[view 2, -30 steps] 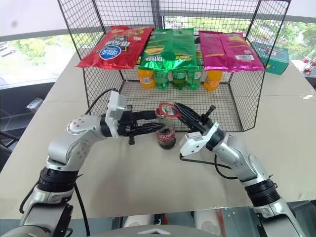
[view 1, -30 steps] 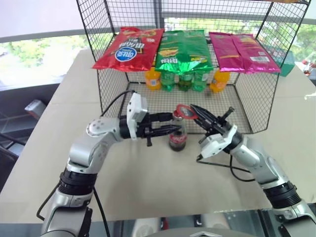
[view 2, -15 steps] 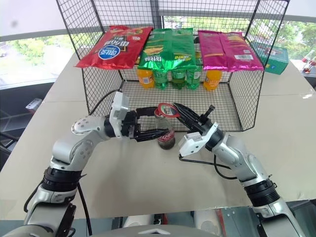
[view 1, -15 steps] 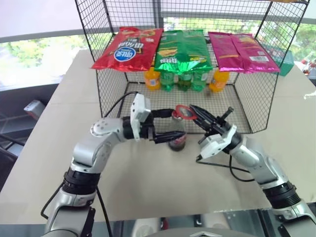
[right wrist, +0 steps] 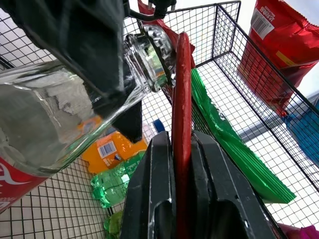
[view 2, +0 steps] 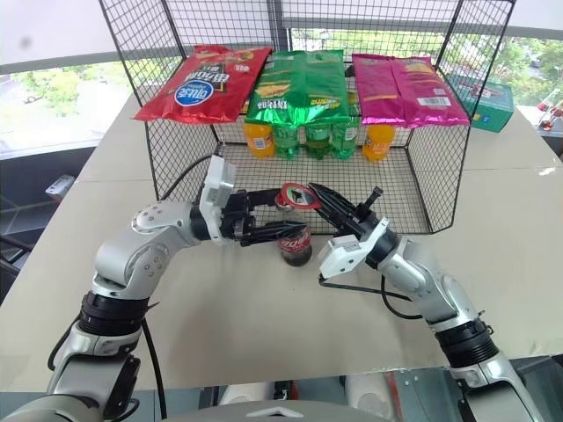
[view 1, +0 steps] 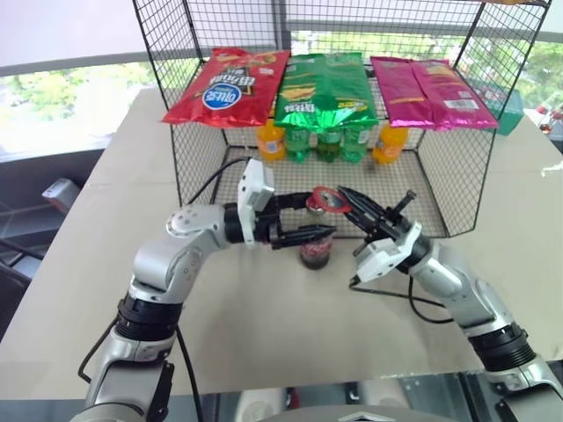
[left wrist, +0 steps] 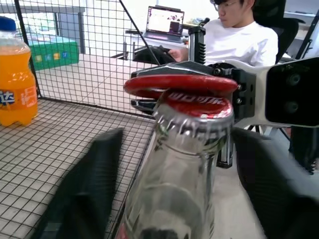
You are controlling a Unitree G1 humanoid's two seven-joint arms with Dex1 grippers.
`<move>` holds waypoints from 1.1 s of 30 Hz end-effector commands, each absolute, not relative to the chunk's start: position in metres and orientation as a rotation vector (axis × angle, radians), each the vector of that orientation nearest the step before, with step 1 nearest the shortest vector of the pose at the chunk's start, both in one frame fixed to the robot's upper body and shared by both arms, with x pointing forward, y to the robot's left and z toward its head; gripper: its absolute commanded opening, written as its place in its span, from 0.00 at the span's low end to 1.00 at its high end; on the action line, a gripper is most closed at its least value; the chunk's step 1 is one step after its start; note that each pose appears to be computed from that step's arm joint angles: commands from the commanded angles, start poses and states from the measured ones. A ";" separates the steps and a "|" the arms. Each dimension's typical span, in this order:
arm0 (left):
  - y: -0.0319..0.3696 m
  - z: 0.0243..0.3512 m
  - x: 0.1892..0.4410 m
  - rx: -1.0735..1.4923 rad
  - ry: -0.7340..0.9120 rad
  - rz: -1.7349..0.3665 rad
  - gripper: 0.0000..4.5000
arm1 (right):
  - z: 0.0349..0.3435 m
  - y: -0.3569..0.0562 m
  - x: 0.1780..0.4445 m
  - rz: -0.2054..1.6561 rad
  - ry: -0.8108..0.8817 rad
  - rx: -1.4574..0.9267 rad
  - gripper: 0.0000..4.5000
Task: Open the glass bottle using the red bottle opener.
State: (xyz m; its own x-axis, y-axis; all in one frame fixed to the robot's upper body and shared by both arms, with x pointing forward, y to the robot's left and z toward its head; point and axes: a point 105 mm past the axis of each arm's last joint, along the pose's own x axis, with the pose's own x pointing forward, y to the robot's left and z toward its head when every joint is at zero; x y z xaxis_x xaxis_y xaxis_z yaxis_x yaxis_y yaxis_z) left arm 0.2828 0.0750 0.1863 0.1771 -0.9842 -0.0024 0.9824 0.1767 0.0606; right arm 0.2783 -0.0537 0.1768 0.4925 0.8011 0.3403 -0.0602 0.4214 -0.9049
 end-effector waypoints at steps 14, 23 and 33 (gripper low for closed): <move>0.076 0.185 0.277 0.064 -0.067 -1.436 0.30 | 0.170 -0.033 0.254 0.808 -0.877 -0.892 0.00; 0.074 0.188 0.277 0.062 -0.069 -1.433 0.30 | 0.138 -0.020 0.246 0.901 -0.822 -0.904 0.00; 0.076 0.187 0.279 0.072 -0.055 -1.424 0.30 | 0.096 -0.018 0.253 0.995 -0.824 -1.179 0.00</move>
State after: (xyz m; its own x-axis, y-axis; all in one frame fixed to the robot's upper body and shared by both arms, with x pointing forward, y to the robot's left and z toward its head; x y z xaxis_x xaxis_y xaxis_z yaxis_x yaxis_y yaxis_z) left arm 0.2828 0.0841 0.1877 0.1775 -0.9841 -0.0090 0.9798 0.1759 0.0948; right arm 0.2747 -0.0365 0.1689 0.4251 0.8396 0.3381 -0.0391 0.3903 -0.9199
